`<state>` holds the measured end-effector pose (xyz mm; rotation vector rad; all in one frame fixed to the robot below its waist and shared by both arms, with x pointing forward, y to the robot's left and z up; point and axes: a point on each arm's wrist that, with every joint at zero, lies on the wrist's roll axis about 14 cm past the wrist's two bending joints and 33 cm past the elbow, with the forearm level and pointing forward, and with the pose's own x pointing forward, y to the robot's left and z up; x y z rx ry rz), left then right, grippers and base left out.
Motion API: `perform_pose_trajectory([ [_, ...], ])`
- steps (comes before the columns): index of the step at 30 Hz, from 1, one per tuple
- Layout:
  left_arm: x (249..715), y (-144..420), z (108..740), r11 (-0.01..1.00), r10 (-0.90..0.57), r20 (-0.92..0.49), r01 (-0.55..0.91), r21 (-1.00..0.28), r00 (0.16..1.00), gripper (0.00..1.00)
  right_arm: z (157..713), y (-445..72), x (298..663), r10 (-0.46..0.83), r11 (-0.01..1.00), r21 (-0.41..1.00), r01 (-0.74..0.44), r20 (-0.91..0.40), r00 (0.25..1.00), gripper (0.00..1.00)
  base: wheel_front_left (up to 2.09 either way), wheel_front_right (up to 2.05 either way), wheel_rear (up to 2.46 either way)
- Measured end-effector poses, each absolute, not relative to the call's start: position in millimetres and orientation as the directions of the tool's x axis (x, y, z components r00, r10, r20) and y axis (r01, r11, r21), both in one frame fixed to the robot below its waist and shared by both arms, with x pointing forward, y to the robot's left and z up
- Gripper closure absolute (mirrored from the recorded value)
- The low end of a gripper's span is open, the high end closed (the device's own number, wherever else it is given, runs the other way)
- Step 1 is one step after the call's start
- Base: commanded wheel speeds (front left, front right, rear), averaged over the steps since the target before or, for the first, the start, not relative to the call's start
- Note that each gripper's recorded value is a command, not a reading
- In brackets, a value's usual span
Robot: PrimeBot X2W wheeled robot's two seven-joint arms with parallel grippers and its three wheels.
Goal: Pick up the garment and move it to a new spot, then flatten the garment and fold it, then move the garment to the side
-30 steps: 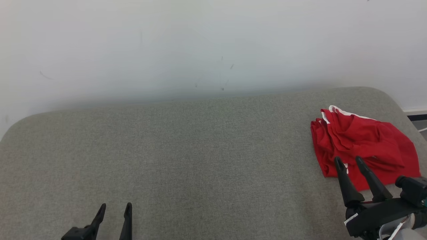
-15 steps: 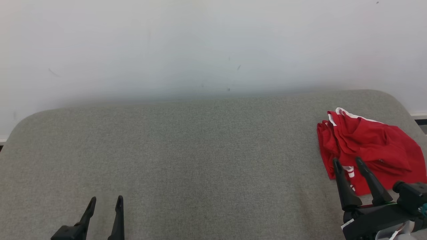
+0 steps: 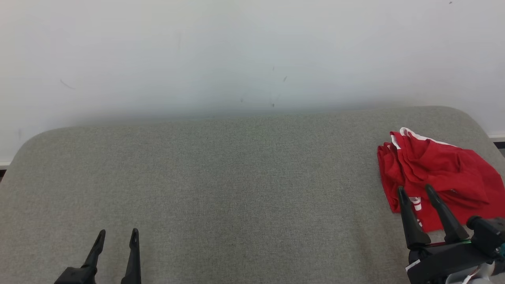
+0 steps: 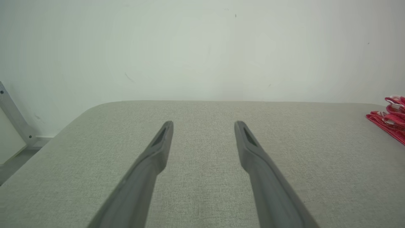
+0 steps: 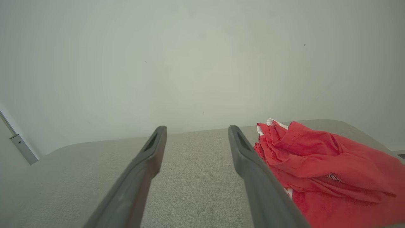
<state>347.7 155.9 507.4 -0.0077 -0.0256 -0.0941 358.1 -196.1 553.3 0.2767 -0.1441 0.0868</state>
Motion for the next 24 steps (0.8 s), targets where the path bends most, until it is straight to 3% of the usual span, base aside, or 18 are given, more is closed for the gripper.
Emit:
perform_pose_trajectory([
  [24, 343, 179, 509, 0.999, -0.001, 0.029, -0.001, 0.050, 1.000, 0.00, 538, -228, 357, -0.012, 0.998, 0.055, 0.005, 0.121, 0.993, 0.00, 0.00, 0.00, 0.00],
])
